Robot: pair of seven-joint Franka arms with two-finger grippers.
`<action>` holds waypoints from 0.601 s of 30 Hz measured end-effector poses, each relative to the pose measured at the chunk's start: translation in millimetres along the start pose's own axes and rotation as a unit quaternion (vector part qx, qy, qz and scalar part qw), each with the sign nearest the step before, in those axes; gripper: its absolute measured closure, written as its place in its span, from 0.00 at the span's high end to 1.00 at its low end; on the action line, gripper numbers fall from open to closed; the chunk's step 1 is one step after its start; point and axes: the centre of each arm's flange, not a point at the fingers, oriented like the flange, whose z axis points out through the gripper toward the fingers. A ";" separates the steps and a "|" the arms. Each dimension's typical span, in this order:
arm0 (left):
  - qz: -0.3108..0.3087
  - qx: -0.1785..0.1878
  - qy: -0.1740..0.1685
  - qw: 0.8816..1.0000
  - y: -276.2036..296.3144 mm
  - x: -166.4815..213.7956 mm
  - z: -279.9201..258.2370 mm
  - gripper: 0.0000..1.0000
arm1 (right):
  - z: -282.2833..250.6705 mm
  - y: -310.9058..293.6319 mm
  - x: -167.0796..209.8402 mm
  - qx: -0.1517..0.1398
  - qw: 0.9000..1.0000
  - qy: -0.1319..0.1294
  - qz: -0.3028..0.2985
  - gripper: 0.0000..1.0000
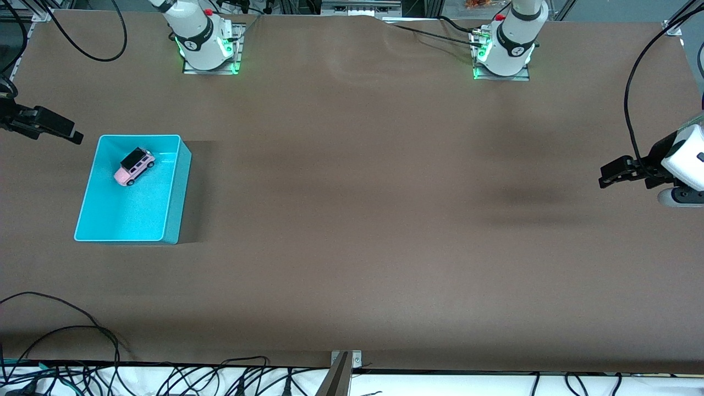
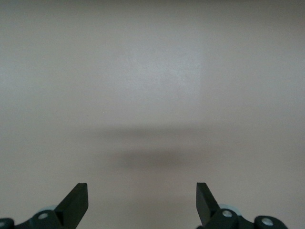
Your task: Wind and store pink jeep toy
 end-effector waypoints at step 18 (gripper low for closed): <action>0.000 0.000 0.000 1.000 0.0 0.0 0.1 1.00 | 1.8 5.8 2.0 -0.021 1.000 0.001 0.001 1.00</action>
